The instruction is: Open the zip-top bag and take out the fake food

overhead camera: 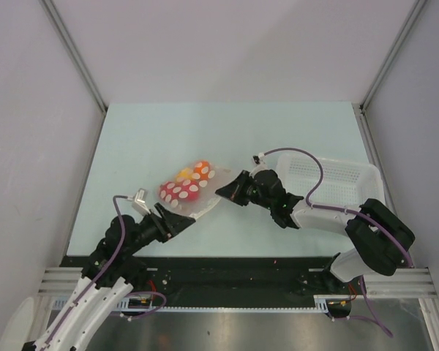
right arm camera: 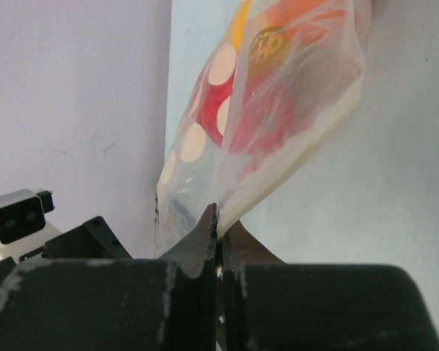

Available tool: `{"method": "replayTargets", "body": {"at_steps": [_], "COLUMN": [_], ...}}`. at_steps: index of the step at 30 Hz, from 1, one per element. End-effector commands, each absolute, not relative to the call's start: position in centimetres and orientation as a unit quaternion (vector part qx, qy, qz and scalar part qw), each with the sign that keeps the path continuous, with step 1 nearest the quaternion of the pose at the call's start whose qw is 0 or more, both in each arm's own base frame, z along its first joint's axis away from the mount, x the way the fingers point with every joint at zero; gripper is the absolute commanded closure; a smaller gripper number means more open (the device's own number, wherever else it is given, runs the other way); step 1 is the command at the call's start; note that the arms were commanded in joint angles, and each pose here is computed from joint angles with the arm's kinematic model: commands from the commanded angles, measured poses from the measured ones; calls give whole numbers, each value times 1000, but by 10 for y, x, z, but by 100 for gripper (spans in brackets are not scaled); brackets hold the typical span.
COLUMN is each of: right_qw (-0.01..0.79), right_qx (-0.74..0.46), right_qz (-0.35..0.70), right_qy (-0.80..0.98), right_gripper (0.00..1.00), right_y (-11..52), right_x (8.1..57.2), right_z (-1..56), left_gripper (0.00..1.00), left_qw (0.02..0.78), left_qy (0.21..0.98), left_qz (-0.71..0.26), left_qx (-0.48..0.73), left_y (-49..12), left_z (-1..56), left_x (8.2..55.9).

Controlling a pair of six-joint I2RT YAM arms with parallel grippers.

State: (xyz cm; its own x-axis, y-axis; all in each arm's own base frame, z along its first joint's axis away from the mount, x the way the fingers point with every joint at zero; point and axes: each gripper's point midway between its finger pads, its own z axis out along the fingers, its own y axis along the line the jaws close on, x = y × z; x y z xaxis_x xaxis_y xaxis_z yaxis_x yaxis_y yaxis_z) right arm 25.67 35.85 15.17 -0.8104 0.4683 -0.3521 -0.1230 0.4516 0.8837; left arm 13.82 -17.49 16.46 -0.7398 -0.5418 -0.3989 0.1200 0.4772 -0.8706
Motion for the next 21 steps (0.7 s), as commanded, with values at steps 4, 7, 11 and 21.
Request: {"method": "replayTargets", "body": {"at_steps": [4,7,11,21], "right_qw": [291,289,284,279], "right_qx": [59,55,52,49], "right_qz": [555,560,564,573], "right_qy": [777,774,774,769], "right_gripper": [100,100,100,100], "right_y": [366,368,369,372], "right_x": [248,248,246,244], "right_z": [180,182,181,184], "left_gripper": [24,21,21,34], "left_qw": [367,384,407,367], "left_qy": [755,772,776,777], "left_qz": [-505,-454,-417,-420], "left_qx": [-202,-226,-240,-291], "left_y": [-162,-143,-126,-133], "left_z": [178,172,173,141], "left_x": [151,152,153,161]}}
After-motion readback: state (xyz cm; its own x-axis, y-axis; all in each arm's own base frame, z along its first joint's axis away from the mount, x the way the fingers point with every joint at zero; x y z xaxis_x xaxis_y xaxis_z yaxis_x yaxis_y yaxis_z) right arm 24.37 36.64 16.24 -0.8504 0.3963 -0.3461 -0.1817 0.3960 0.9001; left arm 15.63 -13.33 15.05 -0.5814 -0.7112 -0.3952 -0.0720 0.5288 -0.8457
